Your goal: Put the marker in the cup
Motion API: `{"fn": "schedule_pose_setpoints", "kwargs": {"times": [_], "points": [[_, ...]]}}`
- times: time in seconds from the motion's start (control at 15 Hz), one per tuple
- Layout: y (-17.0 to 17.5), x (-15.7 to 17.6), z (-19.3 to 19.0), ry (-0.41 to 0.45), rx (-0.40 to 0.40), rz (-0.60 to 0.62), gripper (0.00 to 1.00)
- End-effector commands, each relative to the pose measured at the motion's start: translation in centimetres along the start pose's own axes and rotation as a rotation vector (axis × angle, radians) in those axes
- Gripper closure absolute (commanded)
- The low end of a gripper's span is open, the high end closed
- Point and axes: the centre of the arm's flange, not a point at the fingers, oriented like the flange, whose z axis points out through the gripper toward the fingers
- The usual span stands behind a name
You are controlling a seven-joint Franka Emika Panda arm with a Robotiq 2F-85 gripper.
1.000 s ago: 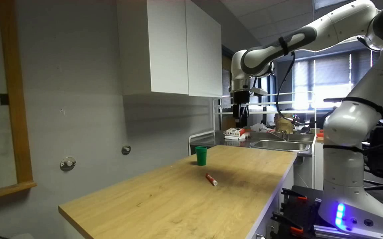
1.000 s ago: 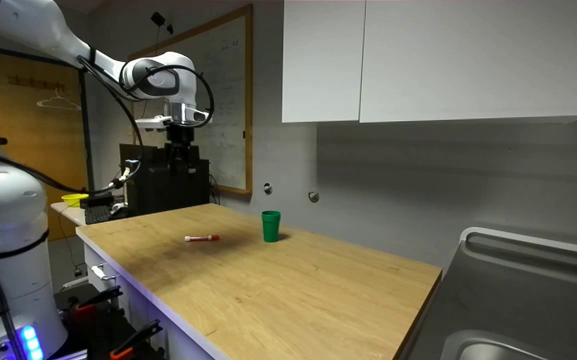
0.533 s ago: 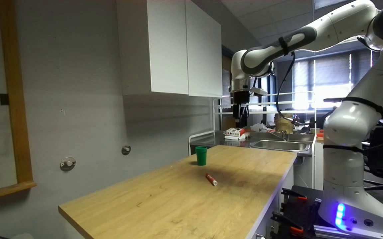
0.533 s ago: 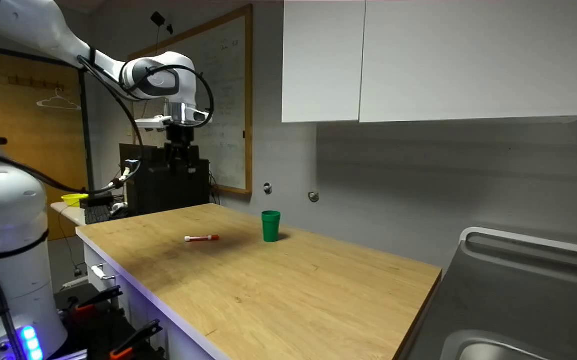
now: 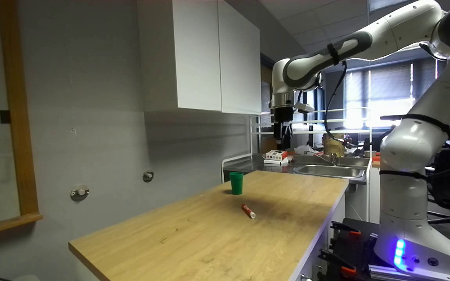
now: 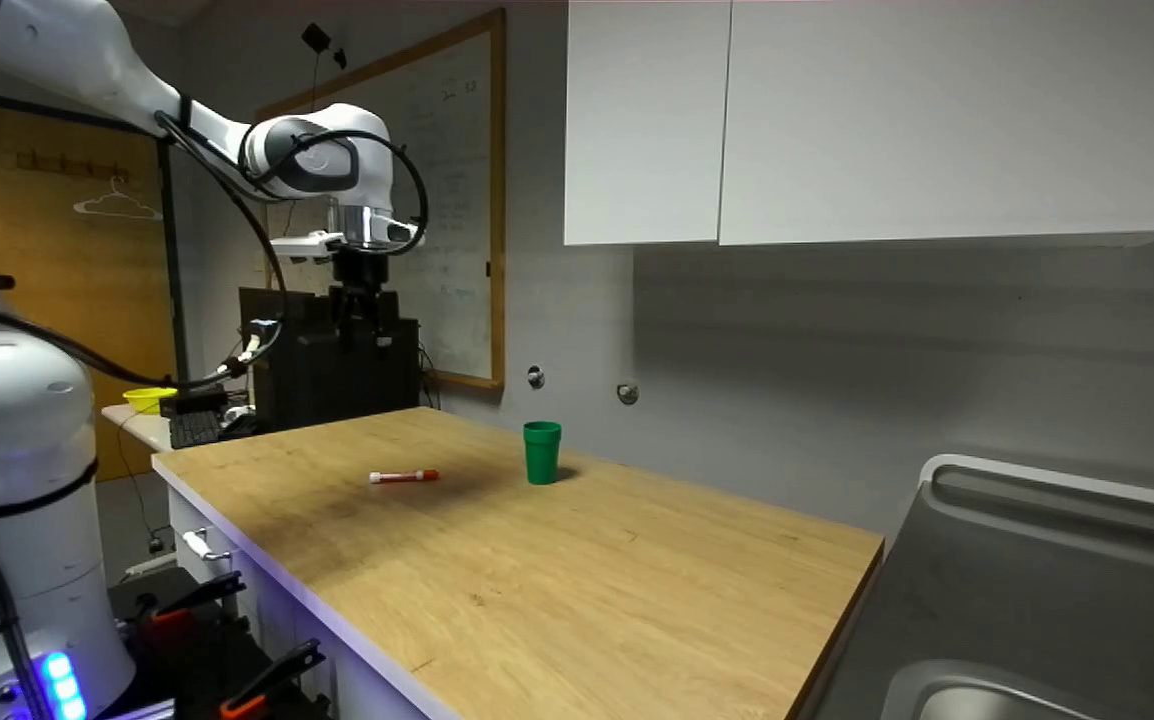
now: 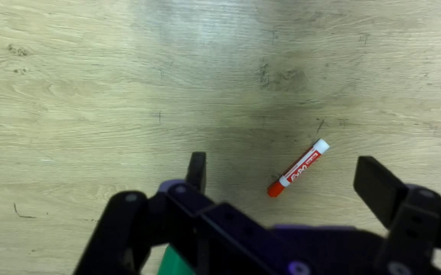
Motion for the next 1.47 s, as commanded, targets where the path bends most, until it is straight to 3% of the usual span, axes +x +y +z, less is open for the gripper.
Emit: {"fn": "schedule_pose_setpoints", "kwargs": {"times": [0.0,0.33,0.8,1.4], "points": [[-0.6,1.4,0.5,0.008,-0.011,-0.004,0.00],[-4.3,5.0,3.1,-0.005,-0.039,-0.038,0.00],[-10.7,10.5,9.5,-0.046,-0.069,-0.034,0.00],[-7.8,17.1,14.4,0.023,0.036,0.205,0.00]]}}
